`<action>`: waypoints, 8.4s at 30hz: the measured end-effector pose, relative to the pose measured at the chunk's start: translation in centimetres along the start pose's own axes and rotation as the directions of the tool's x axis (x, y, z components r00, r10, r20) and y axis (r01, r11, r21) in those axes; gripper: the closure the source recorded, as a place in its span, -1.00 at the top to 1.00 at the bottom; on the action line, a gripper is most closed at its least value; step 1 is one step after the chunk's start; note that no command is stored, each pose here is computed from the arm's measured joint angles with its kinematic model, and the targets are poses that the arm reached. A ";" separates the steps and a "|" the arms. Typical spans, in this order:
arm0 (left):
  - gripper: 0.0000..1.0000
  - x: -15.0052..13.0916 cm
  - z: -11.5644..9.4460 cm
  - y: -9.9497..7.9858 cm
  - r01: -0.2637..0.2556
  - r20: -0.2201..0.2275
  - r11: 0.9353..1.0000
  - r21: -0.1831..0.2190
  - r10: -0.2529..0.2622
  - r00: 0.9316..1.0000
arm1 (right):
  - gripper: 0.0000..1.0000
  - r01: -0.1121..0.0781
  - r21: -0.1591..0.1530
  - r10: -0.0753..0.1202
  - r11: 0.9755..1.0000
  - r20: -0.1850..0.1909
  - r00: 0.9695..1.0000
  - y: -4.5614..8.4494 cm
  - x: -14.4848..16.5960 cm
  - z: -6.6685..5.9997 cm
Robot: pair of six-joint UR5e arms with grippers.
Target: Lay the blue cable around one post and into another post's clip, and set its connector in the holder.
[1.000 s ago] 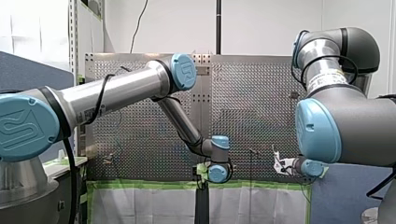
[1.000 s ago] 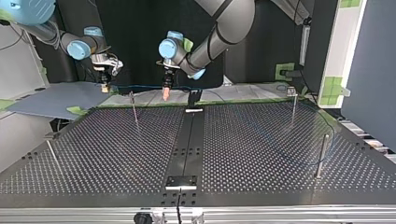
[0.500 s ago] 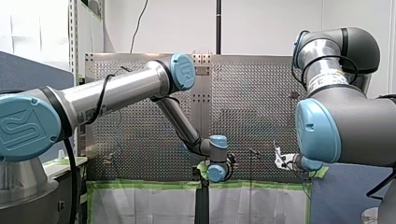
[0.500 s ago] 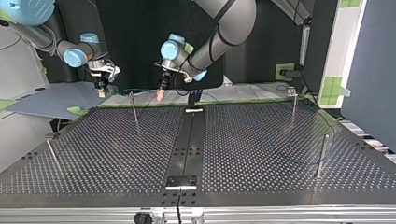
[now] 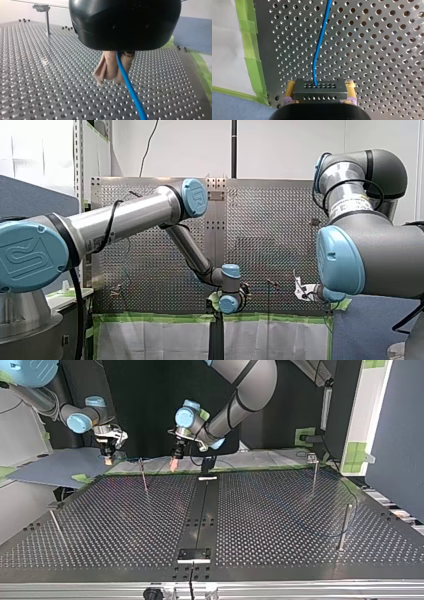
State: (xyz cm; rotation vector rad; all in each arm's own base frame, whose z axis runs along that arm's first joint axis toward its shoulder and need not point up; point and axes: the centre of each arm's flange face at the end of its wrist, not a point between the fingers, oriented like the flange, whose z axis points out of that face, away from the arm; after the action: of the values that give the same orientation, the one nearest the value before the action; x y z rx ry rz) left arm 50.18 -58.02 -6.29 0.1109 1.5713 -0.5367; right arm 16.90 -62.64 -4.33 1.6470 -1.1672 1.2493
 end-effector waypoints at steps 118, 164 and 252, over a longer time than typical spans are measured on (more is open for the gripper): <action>-0.99 -5.2 3.9 2.7 -0.055 -0.033 0.998 0.001 0.055 0.998 | -1.00 -0.056 -0.022 0.054 0.998 -0.096 0.994 4.0 3.4 2.8; -0.04 -5.3 3.7 5.0 -0.133 -0.185 0.990 -0.050 0.122 0.975 | -1.00 -0.059 -0.054 0.051 0.997 -0.134 0.990 6.0 4.4 3.7; 1.00 -7.9 -2.8 5.4 -0.301 -0.449 0.951 0.078 0.303 0.841 | -1.00 -0.096 -0.026 0.092 0.995 -0.127 0.988 5.7 3.1 3.7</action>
State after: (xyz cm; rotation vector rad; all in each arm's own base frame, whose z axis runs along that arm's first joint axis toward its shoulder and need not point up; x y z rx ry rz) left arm 50.46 -50.16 -0.15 0.5137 1.9641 -0.2704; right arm 12.83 -68.53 -2.05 1.4825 -1.1927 1.3661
